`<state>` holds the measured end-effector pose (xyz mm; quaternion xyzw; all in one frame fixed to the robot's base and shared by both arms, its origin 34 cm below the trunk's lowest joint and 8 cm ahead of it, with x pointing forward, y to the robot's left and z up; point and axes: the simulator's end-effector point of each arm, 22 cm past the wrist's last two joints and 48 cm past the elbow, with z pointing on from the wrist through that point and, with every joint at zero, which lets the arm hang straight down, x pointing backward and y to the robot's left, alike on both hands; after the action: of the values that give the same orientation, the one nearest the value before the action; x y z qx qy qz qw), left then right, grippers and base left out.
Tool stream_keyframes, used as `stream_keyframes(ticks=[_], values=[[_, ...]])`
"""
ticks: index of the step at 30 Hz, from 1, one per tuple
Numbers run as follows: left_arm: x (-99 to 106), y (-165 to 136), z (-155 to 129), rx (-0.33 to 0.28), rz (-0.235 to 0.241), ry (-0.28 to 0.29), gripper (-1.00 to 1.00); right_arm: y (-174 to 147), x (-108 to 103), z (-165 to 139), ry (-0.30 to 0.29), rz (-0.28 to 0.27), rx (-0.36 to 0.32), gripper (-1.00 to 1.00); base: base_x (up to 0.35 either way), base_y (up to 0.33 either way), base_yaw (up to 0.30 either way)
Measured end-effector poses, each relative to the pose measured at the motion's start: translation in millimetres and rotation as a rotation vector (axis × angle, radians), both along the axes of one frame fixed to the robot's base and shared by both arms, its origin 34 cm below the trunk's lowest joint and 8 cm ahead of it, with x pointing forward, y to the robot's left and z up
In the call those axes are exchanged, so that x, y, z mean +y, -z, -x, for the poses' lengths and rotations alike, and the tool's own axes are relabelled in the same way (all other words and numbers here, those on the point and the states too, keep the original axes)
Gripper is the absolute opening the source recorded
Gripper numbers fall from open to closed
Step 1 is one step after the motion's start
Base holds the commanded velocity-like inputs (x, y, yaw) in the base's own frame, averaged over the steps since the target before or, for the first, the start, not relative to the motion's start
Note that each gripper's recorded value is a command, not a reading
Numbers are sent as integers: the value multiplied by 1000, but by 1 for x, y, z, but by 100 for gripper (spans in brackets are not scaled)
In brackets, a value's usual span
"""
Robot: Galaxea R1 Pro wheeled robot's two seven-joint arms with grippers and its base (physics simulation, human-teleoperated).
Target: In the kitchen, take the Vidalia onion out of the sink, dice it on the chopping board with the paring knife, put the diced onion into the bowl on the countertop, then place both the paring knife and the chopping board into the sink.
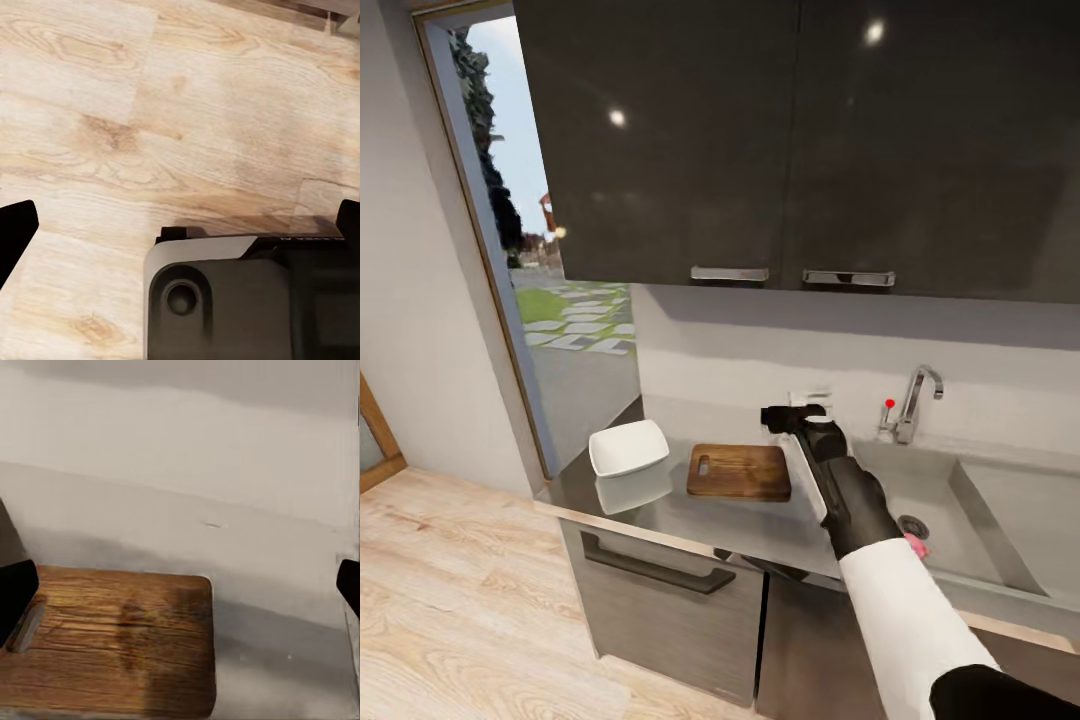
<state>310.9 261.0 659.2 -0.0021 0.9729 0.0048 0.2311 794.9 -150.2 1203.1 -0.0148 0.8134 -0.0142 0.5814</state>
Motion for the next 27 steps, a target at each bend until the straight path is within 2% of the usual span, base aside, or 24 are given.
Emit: stream_keyframes(ticks=[2,9,16,19,23,24,25,26,27], values=[[1,0,0,0,-1,-1,100,-16,-1,-21,6,29,17,100,0,0,0],[2,0,0,-1,-2,-1,100,-58,-4,-56,15,84,46,100,0,0,0],[2,0,0,-1,-2,-2,100,-69,2,-64,-15,88,69,100,0,0,0],[2,0,0,-1,-3,-3,100,-66,19,-62,-86,69,81,100,0,0,0],[3,0,0,-1,-4,-3,100,-59,77,-48,-327,36,111,100,0,0,0],[3,0,0,-1,-4,-3,100,-58,83,-46,-357,36,115,100,0,0,0],[3,0,0,-1,-4,-3,100,-57,95,-41,-410,34,122,100,0,0,0],[3,0,0,0,-4,-3,100,-50,100,-34,-495,37,144,100,0,0,0],[3,0,0,0,-4,-3,100,-47,98,-31,-522,34,153,100,0,0,0]])
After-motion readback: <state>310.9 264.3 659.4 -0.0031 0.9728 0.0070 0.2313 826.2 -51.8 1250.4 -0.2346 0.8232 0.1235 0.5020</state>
